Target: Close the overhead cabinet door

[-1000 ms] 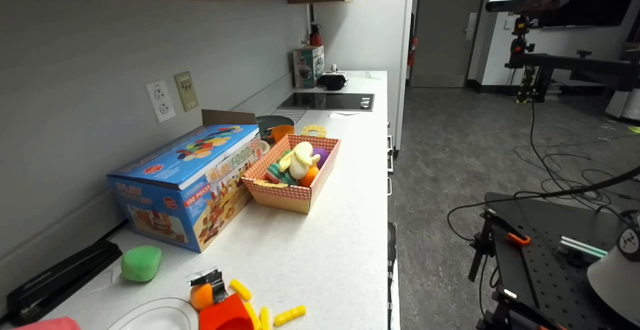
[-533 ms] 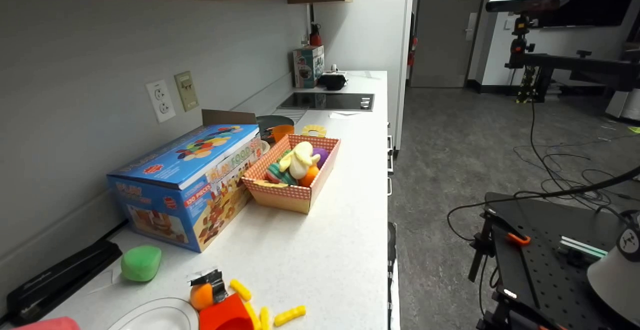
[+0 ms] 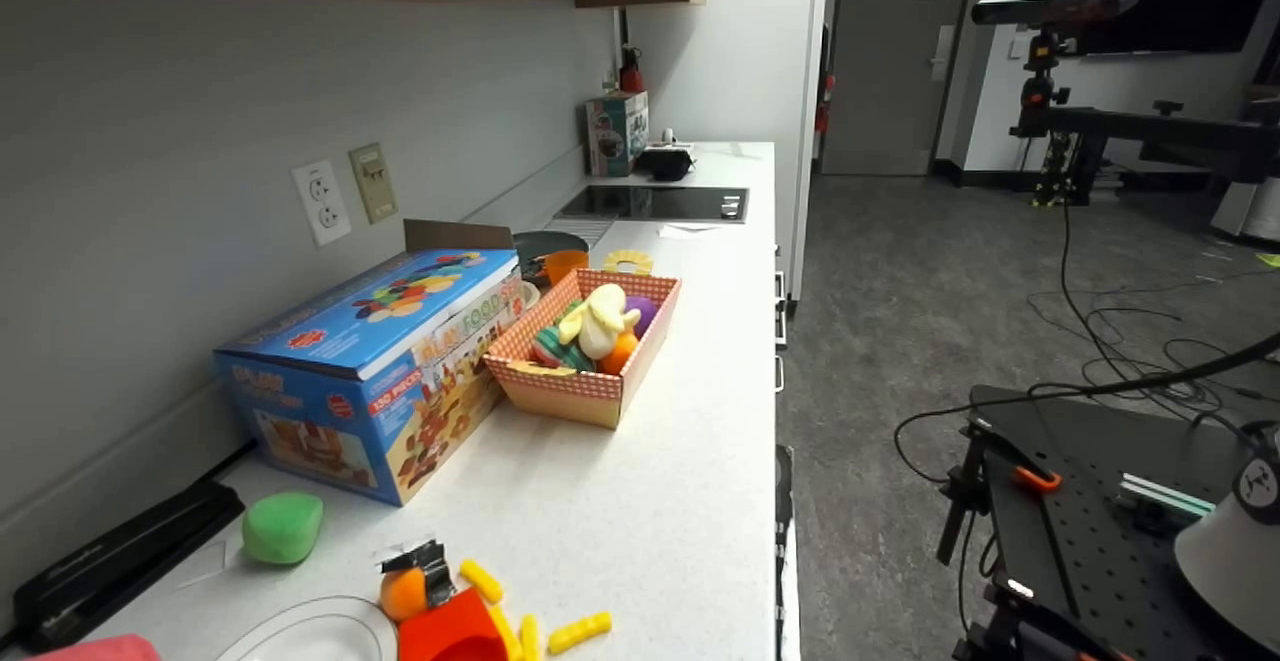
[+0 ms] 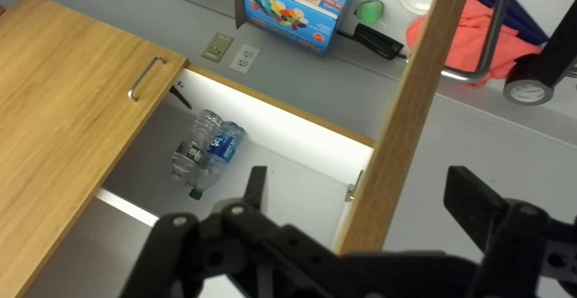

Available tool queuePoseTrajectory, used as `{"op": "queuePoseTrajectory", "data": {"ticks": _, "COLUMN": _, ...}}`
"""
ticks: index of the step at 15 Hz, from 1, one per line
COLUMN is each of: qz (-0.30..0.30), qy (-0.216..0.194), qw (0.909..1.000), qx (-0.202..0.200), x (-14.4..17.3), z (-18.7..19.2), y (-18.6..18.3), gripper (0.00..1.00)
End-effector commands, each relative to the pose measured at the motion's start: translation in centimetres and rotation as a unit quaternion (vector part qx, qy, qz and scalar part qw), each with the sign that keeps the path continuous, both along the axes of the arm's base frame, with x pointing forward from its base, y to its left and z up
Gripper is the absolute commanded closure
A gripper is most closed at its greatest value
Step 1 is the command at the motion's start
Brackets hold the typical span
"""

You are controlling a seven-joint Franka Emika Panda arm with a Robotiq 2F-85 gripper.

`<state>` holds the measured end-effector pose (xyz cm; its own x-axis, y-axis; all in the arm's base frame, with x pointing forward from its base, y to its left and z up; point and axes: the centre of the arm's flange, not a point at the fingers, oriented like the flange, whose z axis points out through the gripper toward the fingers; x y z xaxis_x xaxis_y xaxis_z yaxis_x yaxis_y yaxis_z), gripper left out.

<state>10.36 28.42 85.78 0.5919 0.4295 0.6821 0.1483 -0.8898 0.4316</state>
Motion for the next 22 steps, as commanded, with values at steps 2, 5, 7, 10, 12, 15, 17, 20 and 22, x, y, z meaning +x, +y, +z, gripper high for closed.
{"op": "queuePoseTrajectory", "data": {"ticks": 2, "qz": -0.036, "qy": -0.029, "qw": 0.9984, "qx": -0.032, "x": 0.6, "z": 1.0, "y": -0.3, "gripper": 0.00}}
{"op": "queuePoseTrajectory", "data": {"ticks": 5, "qz": -0.056, "qy": -0.039, "qw": 0.9966, "qx": -0.046, "x": 0.8, "z": 1.0, "y": -0.9, "gripper": 0.00}}
{"op": "queuePoseTrajectory", "data": {"ticks": 7, "qz": -0.069, "qy": -0.041, "qw": 0.9946, "qx": -0.067, "x": 1.0, "z": 0.9, "y": -1.6, "gripper": 0.00}}
{"op": "queuePoseTrajectory", "data": {"ticks": 10, "qz": -0.089, "qy": -0.040, "qw": 0.9917, "qx": -0.083, "x": 1.2, "z": 0.9, "y": -2.3, "gripper": 0.00}}
{"op": "queuePoseTrajectory", "data": {"ticks": 12, "qz": -0.110, "qy": -0.036, "qw": 0.9889, "qx": -0.093, "x": 1.3, "z": 0.8, "y": -2.7, "gripper": 0.00}}
{"op": "queuePoseTrajectory", "data": {"ticks": 15, "qz": -0.128, "qy": -0.023, "qw": 0.9861, "qx": -0.103, "x": 1.1, "z": 0.9, "y": -3.1, "gripper": 0.00}}
{"op": "queuePoseTrajectory", "data": {"ticks": 17, "qz": -0.118, "qy": -0.011, "qw": 0.9906, "qx": -0.068, "x": 0.8, "z": 1.4, "y": -2.1, "gripper": 0.00}}
{"op": "queuePoseTrajectory", "data": {"ticks": 20, "qz": -0.116, "qy": -0.020, "qw": 0.9899, "qx": -0.079, "x": 1.0, "z": 0.4, "y": -2.7, "gripper": 0.00}}
{"op": "queuePoseTrajectory", "data": {"ticks": 22, "qz": -0.115, "qy": -0.019, "qw": 0.9902, "qx": -0.078, "x": 0.9, "z": 0.5, "y": -2.6, "gripper": 0.00}}
